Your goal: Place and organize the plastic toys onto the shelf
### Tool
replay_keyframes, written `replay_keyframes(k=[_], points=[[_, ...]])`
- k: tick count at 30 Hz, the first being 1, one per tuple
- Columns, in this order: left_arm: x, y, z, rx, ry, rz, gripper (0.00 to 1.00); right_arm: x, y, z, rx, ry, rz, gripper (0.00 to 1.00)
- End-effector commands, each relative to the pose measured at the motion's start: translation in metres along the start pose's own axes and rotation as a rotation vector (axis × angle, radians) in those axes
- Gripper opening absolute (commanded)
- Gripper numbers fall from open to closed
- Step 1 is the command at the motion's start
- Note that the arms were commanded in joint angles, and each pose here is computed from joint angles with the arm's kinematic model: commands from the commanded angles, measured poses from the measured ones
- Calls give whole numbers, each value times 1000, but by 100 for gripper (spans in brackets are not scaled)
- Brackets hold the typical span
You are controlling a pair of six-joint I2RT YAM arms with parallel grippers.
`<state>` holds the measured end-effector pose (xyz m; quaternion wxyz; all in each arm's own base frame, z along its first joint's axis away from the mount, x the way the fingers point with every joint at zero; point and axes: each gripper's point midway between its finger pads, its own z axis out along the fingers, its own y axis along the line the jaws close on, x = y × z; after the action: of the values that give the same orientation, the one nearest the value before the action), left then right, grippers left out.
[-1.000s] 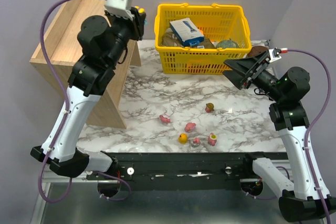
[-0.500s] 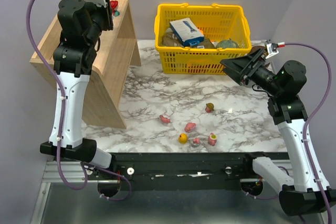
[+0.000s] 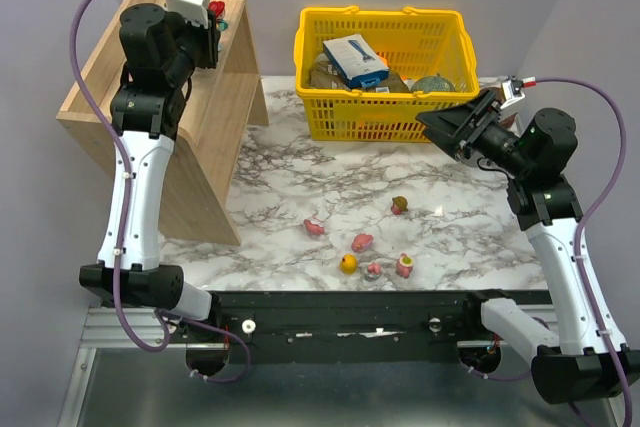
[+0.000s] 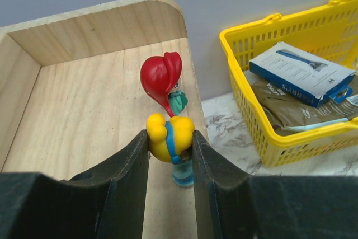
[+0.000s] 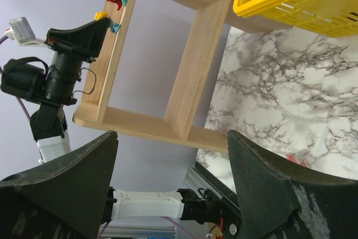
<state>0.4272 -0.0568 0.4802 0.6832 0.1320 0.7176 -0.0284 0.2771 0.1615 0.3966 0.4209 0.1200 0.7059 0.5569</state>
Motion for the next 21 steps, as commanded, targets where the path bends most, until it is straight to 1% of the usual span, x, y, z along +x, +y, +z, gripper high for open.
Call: replay_keyframes(k=[1,4,7,9,15,21], points=[[-5,2,-4,-2,-56,35,0,-8,6,0,-2,-22,-34,86],[-9,8,-6,-41,-96,39,0,-9,6,1,-1,-24,-37,86],[-1,8,-7,-52,-108,37,0,-9,3,3,4,-21,-32,86],[-5,8,-12,-57,-138,39,0,-9,1,4,9,-18,-30,86],[0,6,-14,-59,-177,47,0,-10,0,5,12,-18,-28,86],[8,5,-7,-54,-165,45,5,-9,-1,5,15,-17,-27,86]])
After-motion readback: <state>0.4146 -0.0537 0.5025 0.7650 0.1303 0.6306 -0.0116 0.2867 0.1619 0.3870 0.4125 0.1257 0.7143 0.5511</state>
